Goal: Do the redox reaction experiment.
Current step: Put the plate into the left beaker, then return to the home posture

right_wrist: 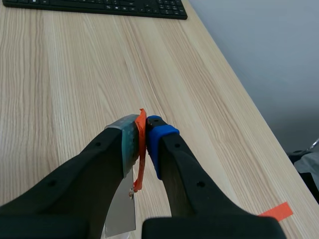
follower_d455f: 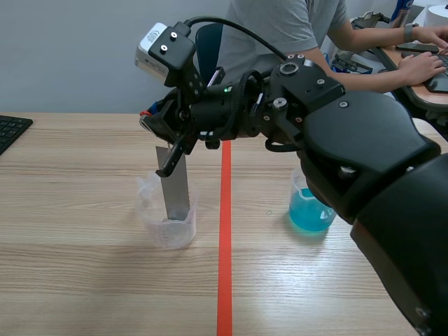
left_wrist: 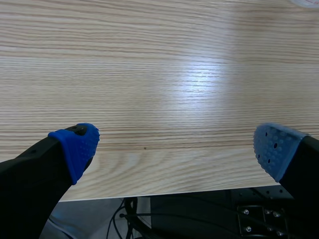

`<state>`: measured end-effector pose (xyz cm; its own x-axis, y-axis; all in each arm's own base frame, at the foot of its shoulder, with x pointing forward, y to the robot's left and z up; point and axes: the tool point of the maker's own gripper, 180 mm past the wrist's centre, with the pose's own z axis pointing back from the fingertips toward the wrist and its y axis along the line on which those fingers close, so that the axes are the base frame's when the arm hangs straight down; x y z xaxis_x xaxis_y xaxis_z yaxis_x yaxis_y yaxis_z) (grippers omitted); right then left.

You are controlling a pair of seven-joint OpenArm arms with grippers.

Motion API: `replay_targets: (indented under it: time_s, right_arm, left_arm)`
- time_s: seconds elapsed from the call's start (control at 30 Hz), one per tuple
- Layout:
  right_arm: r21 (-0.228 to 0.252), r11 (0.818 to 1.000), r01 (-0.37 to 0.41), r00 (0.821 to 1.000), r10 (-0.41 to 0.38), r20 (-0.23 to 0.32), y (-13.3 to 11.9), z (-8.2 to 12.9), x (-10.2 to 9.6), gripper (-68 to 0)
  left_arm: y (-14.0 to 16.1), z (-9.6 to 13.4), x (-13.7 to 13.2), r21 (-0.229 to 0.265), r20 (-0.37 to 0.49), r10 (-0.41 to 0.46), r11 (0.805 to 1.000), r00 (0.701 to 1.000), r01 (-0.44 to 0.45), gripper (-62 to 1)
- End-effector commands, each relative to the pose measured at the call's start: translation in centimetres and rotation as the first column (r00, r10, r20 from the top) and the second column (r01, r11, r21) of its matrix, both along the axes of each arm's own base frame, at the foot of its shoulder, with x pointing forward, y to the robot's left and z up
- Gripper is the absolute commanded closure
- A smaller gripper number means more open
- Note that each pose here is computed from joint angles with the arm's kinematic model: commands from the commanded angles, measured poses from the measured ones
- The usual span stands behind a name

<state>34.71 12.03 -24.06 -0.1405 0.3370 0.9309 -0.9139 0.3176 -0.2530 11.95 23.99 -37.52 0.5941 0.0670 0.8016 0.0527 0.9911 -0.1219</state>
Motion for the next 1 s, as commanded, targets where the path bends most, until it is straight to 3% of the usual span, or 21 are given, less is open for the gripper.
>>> replay_targets:
  time_s: [0.0, 0.1, 0.27, 0.57, 0.73, 0.97]
  right_arm:
    - [0.027, 0.999, -0.025, 0.999, 0.024, 0.047, 0.7, 1.9, 0.1, -1.5]
    - [0.019, 0.999, -0.044, 0.998, 0.043, 0.046, 1.1, 1.7, -0.4, -2.8]
    - [0.001, 0.994, -0.106, 0.994, 0.106, 0.034, 2.0, 1.2, -1.7, -17.4]
    - [0.015, 0.982, -0.189, 0.981, 0.189, 0.039, 3.9, 1.1, -4.0, -66.6]
    - [0.067, 0.975, -0.212, 0.977, 0.213, 0.001, 4.5, 1.4, -5.0, -67.9]
    - [0.174, 0.963, -0.204, 0.973, 0.219, -0.071, 4.7, 1.9, -6.1, -67.9]
  left_arm:
    - [-0.1, 0.5, 0.4, -0.001, 0.019, -0.004, 1.0, 1.0, 0.004, -62.3]
    - [-0.1, 0.5, 0.3, 0.0, 0.016, -0.003, 1.0, 1.0, 0.003, -62.3]
    - [-0.1, 0.5, 0.3, 0.0, 0.016, -0.004, 1.0, 1.0, 0.004, -62.3]
    - [-0.1, 0.5, 0.3, 0.0, 0.016, -0.004, 1.0, 1.0, 0.004, -62.3]
    - [-0.1, 0.5, 0.3, 0.0, 0.016, -0.004, 1.0, 1.0, 0.004, -62.3]
    - [-0.1, 0.5, 0.3, -0.001, 0.017, -0.004, 1.0, 1.0, 0.004, -62.3]
